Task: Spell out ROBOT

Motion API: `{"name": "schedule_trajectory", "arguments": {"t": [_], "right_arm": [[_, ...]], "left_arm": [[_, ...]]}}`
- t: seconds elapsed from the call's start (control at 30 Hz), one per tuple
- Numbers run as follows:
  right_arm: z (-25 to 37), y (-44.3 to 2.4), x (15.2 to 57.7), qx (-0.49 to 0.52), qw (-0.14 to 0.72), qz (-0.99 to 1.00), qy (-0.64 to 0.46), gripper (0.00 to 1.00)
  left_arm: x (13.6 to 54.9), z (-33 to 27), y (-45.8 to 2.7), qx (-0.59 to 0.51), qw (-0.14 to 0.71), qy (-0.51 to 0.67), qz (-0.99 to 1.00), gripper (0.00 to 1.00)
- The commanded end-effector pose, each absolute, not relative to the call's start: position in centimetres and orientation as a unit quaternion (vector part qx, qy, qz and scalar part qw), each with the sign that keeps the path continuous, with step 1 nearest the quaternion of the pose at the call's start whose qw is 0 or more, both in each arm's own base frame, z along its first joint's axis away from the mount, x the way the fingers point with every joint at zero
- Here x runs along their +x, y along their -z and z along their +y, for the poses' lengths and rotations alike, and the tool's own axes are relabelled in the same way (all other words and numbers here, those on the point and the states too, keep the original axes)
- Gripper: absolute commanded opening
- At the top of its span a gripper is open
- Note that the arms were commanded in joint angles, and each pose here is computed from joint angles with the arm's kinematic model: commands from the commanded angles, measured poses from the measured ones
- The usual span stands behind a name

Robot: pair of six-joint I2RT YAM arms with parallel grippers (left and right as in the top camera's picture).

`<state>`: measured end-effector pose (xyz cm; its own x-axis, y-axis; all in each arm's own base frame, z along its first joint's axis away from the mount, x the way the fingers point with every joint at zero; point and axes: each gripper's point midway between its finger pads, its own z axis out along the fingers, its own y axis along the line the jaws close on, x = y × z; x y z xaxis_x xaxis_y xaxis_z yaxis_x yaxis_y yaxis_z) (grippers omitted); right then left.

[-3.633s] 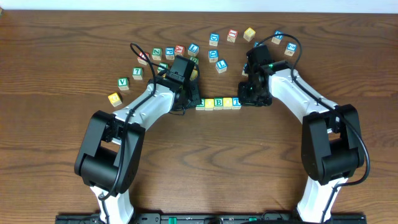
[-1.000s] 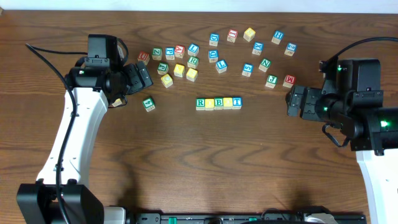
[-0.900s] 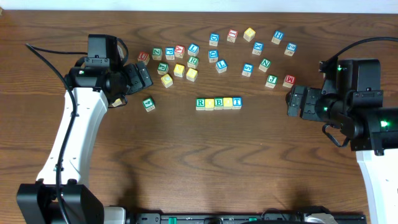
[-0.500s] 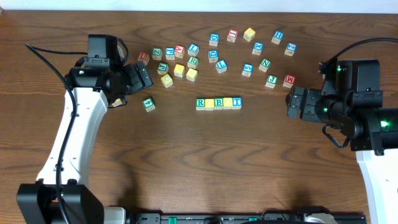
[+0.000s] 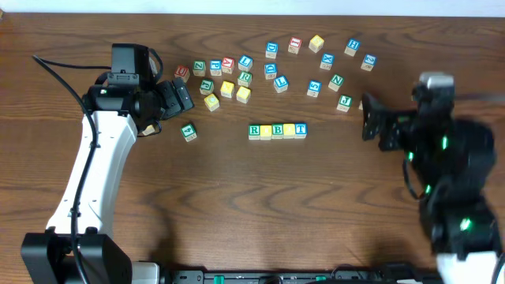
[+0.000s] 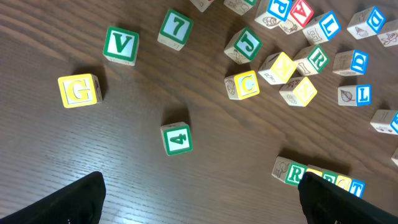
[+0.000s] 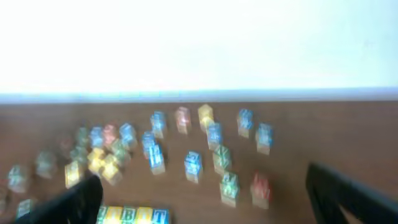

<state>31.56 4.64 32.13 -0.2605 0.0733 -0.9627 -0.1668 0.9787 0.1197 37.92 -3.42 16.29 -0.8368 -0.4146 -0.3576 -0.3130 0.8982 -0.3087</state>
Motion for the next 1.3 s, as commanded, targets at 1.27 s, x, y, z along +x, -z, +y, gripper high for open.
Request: {"name": "schedule_trajectory", "arguments": {"t": [1.27], "right_arm": [[4.3, -15.8, 24.2, -0.046, 0.675, 0.730, -0.102, 0.99]], "left_arm": [[38.2, -3.3, -16.8, -0.192, 0.219, 0.119, 0.949, 0.98]]}}
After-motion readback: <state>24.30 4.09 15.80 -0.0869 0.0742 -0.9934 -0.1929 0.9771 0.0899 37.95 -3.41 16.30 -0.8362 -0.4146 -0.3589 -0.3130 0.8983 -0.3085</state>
